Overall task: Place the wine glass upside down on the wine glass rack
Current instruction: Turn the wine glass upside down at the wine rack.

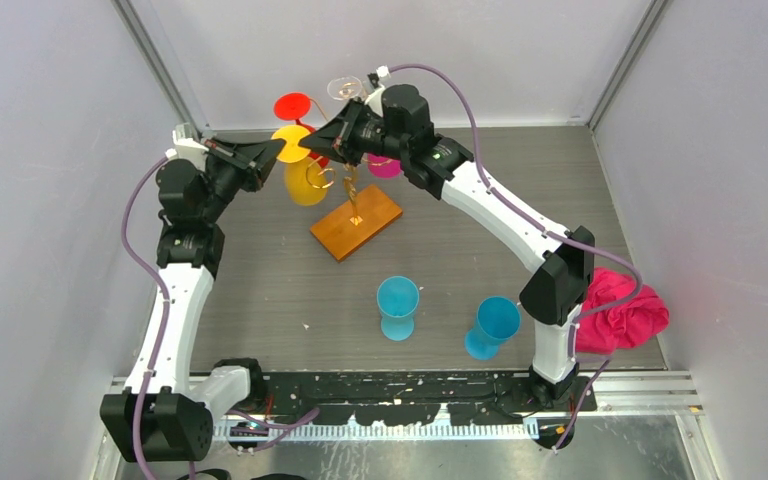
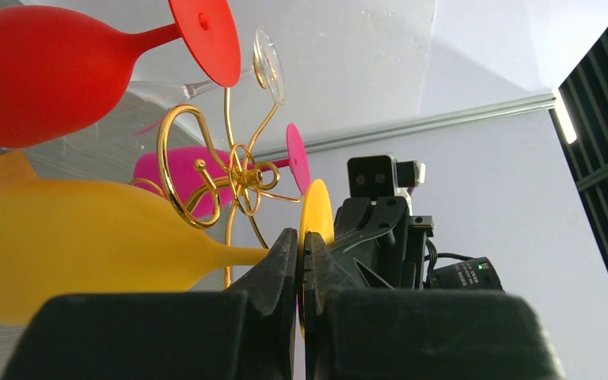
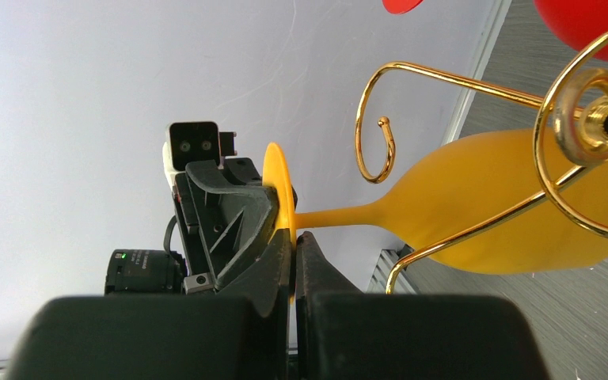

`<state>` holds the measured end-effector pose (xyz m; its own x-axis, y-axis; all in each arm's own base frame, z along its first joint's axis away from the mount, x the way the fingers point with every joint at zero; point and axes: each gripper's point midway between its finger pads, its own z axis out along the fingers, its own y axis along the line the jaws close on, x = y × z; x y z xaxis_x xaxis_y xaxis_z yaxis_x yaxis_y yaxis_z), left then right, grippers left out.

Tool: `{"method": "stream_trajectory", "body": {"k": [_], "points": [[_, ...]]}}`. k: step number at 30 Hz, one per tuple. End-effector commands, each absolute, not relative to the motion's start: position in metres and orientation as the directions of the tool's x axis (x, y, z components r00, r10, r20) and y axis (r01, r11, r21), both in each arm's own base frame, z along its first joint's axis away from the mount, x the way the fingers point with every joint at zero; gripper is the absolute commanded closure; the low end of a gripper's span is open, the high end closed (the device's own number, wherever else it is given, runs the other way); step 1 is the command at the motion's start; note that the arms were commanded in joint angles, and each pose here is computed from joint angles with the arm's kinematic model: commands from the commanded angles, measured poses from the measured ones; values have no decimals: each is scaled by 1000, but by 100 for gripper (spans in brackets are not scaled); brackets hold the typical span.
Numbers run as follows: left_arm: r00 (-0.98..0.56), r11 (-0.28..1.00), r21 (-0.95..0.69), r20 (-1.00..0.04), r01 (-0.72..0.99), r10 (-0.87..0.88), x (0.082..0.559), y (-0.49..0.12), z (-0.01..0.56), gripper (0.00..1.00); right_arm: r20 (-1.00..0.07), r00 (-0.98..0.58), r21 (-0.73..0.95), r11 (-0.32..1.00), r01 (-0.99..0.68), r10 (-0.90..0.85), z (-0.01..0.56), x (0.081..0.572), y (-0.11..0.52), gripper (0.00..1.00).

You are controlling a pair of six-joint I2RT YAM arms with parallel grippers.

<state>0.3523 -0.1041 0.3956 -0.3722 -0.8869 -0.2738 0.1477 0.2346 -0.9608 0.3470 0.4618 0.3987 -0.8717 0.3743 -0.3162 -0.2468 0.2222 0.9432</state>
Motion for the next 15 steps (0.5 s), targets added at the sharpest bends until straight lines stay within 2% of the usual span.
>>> {"method": "stream_trajectory", "body": {"k": [1, 3, 6, 15], "points": [[-358, 224, -945, -299, 236, -884, 348, -107, 415, 99, -367, -852, 930, 171, -326, 373, 435, 328, 453, 93], [-376, 216, -948, -294, 235, -879, 348, -112, 412, 99, -371, -850, 928, 175, -328, 374, 434, 328, 452, 81], [-395, 205, -951, -285, 233, -873, 347, -118, 409, 99, -372, -848, 928, 177, -328, 378, 435, 329, 452, 72], [-381, 205, -952, -280, 226, -881, 352, -116, 405, 99, -396, -835, 918, 194, -346, 382, 437, 328, 448, 60]]}}
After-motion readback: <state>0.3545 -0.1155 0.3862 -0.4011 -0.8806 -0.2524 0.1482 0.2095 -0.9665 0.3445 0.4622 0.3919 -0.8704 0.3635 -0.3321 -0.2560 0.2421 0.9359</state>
